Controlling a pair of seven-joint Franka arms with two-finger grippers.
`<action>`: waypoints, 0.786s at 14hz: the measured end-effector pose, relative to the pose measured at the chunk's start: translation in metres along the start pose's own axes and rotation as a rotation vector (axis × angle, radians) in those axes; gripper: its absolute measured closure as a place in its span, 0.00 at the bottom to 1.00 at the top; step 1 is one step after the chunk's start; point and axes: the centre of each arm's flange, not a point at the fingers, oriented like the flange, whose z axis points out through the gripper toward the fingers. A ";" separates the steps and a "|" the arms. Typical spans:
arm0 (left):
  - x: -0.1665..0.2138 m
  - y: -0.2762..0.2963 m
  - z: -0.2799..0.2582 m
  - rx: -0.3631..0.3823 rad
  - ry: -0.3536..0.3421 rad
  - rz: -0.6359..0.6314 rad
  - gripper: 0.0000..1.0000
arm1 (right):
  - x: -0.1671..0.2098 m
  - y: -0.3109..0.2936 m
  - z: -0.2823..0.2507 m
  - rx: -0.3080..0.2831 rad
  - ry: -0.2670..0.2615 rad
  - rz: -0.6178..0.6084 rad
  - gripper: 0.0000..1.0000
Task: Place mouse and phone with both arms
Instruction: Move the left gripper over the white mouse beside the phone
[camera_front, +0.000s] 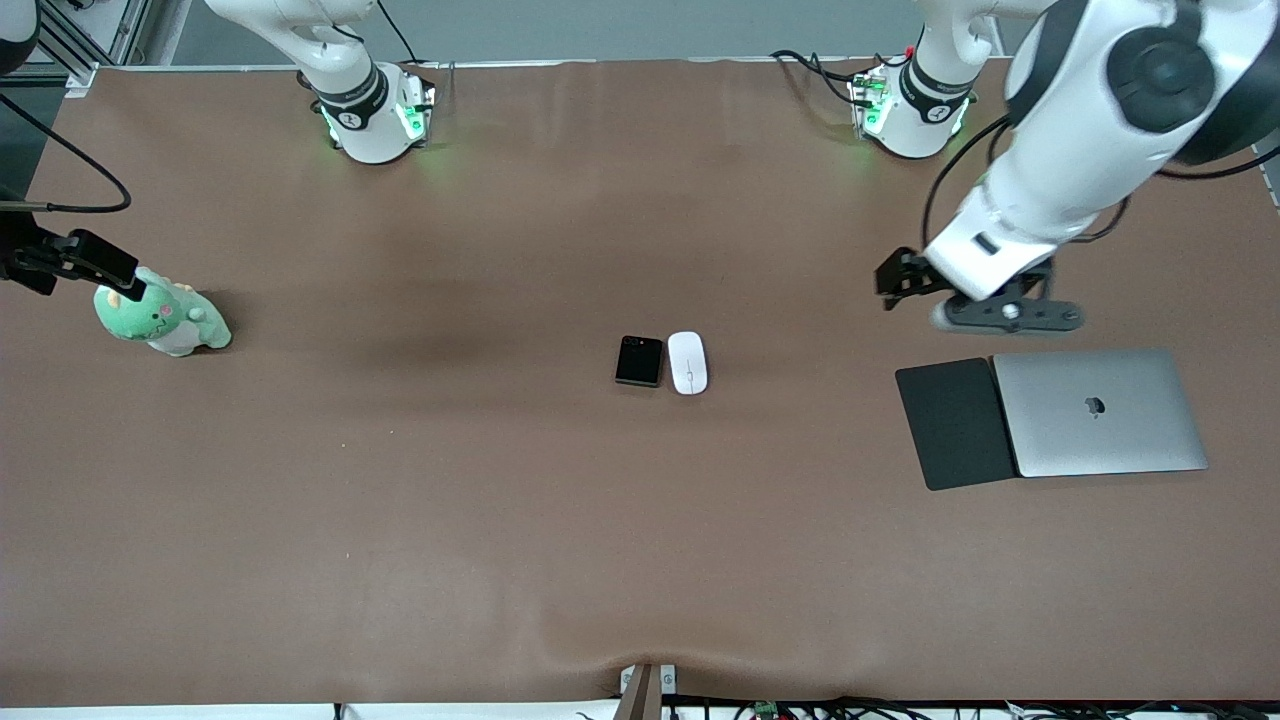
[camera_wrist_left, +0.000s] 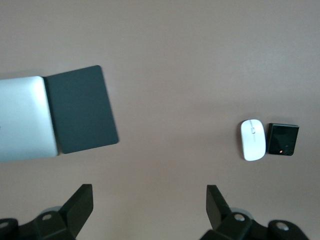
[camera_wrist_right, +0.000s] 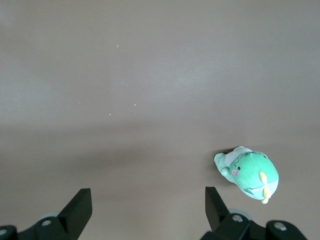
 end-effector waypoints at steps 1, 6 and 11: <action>0.002 0.014 0.014 -0.007 -0.004 -0.010 0.00 | 0.000 0.000 0.001 0.000 -0.001 0.000 0.00; 0.016 0.077 0.097 -0.018 -0.002 -0.036 0.00 | 0.001 -0.002 0.002 0.000 -0.004 -0.004 0.00; 0.012 0.128 0.177 -0.007 -0.036 -0.046 0.00 | 0.002 -0.002 0.004 0.000 -0.008 -0.004 0.00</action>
